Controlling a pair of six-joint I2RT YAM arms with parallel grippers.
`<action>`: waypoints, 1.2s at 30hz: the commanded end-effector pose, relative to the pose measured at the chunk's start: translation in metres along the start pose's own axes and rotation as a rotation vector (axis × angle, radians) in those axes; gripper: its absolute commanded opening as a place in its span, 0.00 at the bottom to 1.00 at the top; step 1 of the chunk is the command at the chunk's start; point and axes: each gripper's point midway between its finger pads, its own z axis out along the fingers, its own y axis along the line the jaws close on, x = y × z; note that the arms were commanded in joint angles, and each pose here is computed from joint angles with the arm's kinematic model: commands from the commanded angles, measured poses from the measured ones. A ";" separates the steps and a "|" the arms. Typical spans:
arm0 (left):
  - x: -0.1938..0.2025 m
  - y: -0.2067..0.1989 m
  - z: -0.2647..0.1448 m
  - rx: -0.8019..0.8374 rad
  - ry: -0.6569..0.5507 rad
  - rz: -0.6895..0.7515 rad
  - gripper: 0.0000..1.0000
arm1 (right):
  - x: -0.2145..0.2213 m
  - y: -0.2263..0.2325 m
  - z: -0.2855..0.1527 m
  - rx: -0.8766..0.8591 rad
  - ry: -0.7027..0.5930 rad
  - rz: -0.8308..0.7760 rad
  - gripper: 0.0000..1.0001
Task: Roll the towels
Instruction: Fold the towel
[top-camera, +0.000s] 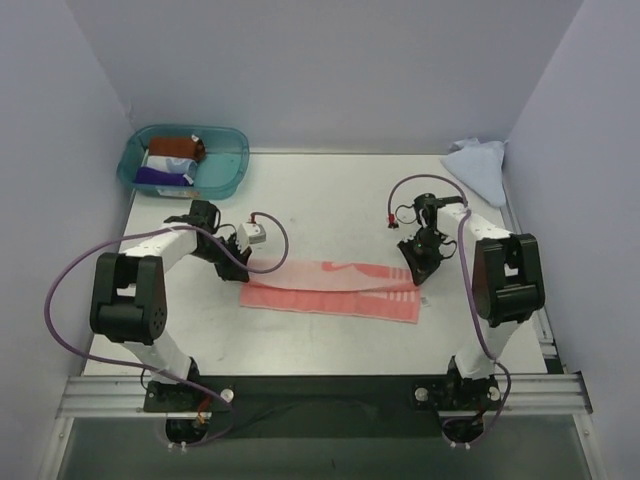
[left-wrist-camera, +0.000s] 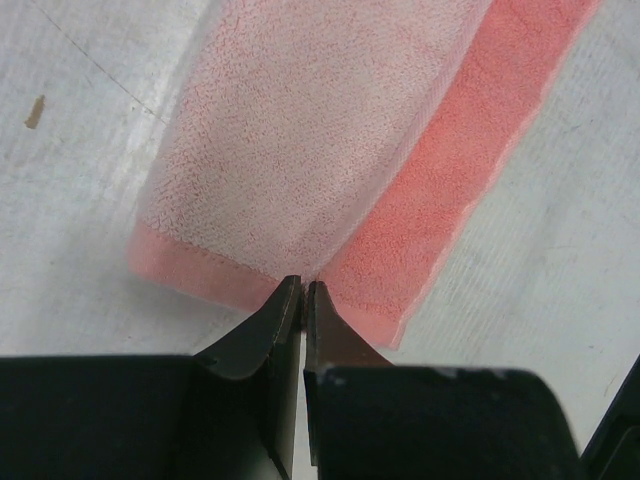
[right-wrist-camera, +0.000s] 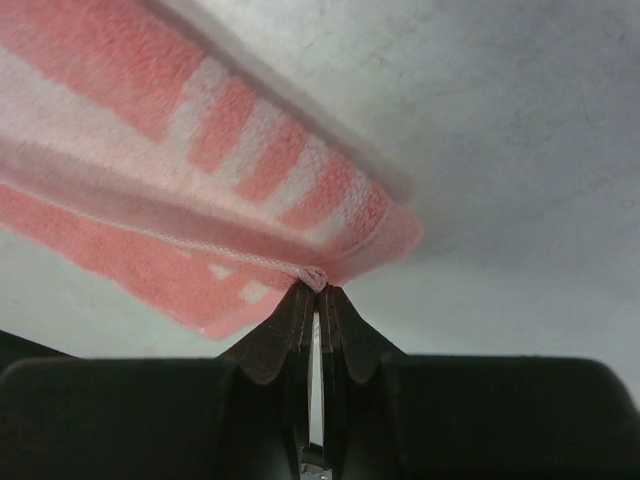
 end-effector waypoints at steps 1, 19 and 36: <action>-0.003 0.015 0.008 0.001 -0.002 -0.046 0.00 | -0.008 -0.018 0.009 0.038 0.041 0.060 0.00; -0.052 0.034 -0.020 -0.093 -0.092 -0.065 0.00 | -0.044 -0.040 -0.041 0.095 -0.077 0.066 0.00; -0.017 0.011 -0.013 -0.036 -0.002 -0.073 0.00 | 0.007 0.015 -0.011 -0.010 0.035 0.046 0.00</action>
